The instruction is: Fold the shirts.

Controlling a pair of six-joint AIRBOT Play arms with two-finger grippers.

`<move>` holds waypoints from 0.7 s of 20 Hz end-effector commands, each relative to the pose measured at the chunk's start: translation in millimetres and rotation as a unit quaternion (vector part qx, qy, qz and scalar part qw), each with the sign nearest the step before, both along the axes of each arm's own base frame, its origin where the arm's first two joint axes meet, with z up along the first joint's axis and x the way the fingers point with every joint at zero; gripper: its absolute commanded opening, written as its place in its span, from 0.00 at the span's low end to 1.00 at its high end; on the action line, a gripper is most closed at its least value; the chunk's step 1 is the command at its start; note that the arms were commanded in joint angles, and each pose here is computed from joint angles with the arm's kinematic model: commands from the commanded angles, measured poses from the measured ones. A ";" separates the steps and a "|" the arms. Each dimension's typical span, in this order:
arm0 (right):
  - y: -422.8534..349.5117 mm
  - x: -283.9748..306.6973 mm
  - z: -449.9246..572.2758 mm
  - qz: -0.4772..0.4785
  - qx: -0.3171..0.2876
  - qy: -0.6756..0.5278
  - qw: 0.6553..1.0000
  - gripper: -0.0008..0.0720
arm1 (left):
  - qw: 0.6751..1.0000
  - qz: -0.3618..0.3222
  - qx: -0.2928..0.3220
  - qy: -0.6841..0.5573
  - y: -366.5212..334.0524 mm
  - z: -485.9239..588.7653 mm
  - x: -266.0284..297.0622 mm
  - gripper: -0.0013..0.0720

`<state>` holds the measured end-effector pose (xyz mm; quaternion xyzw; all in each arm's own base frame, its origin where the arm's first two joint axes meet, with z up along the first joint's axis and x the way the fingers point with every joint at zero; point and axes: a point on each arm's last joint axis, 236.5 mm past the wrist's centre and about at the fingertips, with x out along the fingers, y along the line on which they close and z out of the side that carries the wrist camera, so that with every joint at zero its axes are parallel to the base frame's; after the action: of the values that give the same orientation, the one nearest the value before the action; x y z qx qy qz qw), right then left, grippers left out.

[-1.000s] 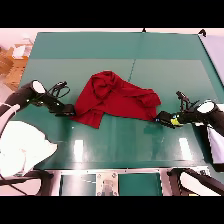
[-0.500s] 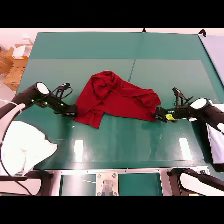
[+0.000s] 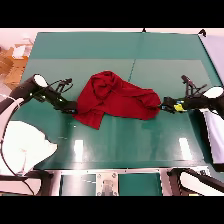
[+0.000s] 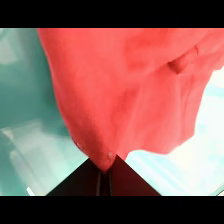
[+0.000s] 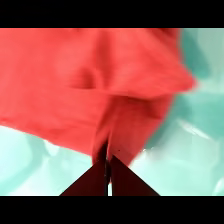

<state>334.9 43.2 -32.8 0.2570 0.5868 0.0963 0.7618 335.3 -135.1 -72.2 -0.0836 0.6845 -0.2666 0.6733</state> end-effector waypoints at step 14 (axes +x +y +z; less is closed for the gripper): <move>-76.9 -75.9 -43.0 -0.216 0.192 0.069 0.955 0.76 | 0.999 -0.023 -0.006 -0.029 -1.8 -0.3 7.9 0.06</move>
<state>266.0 -34.3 -79.4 0.5417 0.5239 0.0027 0.6574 340.9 -132.3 -74.9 -0.0591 0.6716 -0.2797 0.6835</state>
